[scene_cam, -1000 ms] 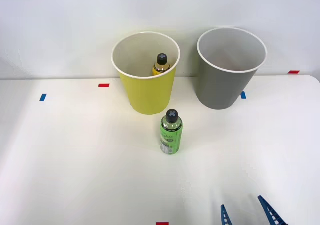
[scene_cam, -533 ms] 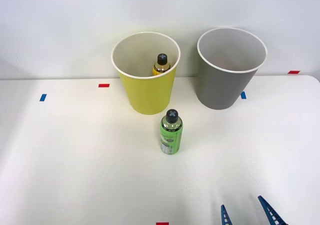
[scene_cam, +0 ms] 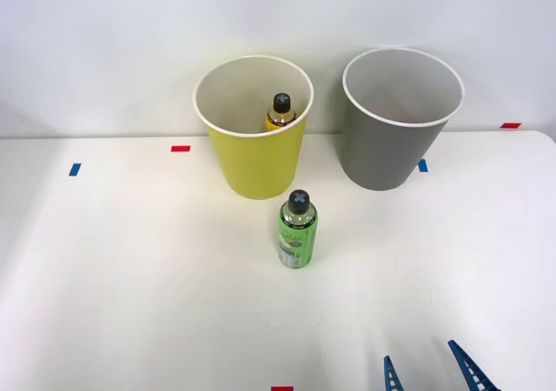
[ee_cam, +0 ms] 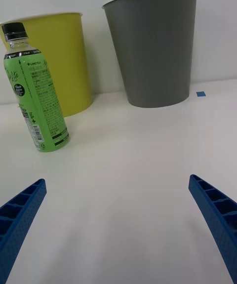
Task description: Put cans in the gray bin, plastic bottles in the light green bin
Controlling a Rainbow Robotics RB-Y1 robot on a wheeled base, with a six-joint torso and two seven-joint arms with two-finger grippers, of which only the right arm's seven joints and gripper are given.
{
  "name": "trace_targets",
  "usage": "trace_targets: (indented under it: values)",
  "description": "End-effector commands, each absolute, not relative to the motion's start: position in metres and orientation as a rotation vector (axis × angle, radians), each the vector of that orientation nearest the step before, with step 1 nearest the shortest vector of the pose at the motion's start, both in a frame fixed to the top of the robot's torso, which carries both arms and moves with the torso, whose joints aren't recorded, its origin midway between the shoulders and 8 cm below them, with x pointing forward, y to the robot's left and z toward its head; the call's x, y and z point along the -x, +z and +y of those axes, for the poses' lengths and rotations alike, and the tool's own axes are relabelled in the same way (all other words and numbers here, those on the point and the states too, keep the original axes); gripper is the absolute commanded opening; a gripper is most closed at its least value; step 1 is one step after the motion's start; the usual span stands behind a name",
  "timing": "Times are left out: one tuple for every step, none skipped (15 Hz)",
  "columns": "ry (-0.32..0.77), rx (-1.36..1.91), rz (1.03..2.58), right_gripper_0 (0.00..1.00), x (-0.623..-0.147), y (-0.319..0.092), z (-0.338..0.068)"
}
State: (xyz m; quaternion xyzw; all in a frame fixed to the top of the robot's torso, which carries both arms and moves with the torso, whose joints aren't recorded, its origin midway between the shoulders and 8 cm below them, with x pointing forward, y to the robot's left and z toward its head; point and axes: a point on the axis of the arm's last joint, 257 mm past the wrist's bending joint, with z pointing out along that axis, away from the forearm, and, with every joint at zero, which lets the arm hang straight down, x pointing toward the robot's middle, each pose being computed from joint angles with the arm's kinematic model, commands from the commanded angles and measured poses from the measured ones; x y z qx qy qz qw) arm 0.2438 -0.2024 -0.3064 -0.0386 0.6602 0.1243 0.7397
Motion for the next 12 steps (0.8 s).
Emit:
trace_targets:
  values:
    - [0.273, 0.085, 1.448, 1.0, -0.244, -0.306, -0.202]
    - [0.273, 0.085, 1.448, 1.0, -0.244, -0.306, -0.202]
    - [0.273, 0.085, 1.448, 1.0, -0.244, -0.306, -0.202]
    - [0.273, 0.085, 1.448, 1.0, -0.244, -0.306, -0.202]
    - [0.273, 0.085, 1.448, 1.0, -0.244, -0.306, -0.202]
    - [0.273, 0.085, 1.448, 1.0, -0.244, -0.306, -0.202]
    - [0.273, 0.085, 1.448, 1.0, -0.244, -0.306, -0.202]
    - [0.273, 0.085, 1.448, 1.0, -0.244, -0.306, -0.202]
    - [0.273, 0.085, 1.448, 1.0, -0.244, -0.306, -0.202]
    - [0.273, 0.085, 1.448, 1.0, -0.244, -0.306, -0.202]
    - [0.264, 0.076, 1.492, 1.0, -0.243, -0.323, -0.206]
    - [0.266, 0.072, 1.493, 1.0, -0.241, -0.326, -0.206]
